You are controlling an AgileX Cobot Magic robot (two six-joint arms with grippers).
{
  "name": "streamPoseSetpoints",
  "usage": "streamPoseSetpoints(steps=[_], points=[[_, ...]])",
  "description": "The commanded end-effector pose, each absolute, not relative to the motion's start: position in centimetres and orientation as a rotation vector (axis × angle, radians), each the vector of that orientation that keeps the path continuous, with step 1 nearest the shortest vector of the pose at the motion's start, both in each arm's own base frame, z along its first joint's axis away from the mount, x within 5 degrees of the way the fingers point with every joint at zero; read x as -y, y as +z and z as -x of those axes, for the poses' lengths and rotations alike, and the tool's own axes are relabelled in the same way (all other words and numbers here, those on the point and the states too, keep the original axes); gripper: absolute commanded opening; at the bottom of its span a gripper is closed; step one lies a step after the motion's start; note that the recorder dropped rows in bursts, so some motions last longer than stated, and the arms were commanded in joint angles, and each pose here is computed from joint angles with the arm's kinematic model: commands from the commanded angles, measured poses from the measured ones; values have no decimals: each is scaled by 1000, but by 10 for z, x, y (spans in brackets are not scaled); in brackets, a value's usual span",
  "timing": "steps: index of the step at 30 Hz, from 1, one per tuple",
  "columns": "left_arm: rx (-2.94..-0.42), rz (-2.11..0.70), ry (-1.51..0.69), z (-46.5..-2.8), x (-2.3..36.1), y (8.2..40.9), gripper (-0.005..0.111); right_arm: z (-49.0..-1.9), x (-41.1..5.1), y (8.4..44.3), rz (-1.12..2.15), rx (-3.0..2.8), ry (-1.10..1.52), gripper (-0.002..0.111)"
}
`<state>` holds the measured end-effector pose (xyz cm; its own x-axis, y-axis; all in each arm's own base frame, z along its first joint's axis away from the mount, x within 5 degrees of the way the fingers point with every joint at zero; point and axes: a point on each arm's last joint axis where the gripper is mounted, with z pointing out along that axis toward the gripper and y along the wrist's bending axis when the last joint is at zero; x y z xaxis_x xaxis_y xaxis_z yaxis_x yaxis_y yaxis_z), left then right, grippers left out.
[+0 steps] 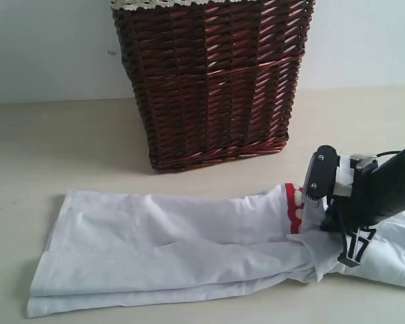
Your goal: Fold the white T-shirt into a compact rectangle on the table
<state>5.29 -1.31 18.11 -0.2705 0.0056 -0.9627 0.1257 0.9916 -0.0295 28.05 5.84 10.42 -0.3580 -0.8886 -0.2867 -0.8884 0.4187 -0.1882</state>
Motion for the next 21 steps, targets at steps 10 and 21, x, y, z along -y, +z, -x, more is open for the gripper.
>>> streamPoseSetpoints(steps=[10, 21], points=[[-1832, -96, -115, -53, 13, 182, 11, -269, -61, 130, 1577, -2229, 33, 32], [-1832, -96, -115, -53, 13, 182, 11, -260, -62, 199, 1308, -2102, -23, 72]])
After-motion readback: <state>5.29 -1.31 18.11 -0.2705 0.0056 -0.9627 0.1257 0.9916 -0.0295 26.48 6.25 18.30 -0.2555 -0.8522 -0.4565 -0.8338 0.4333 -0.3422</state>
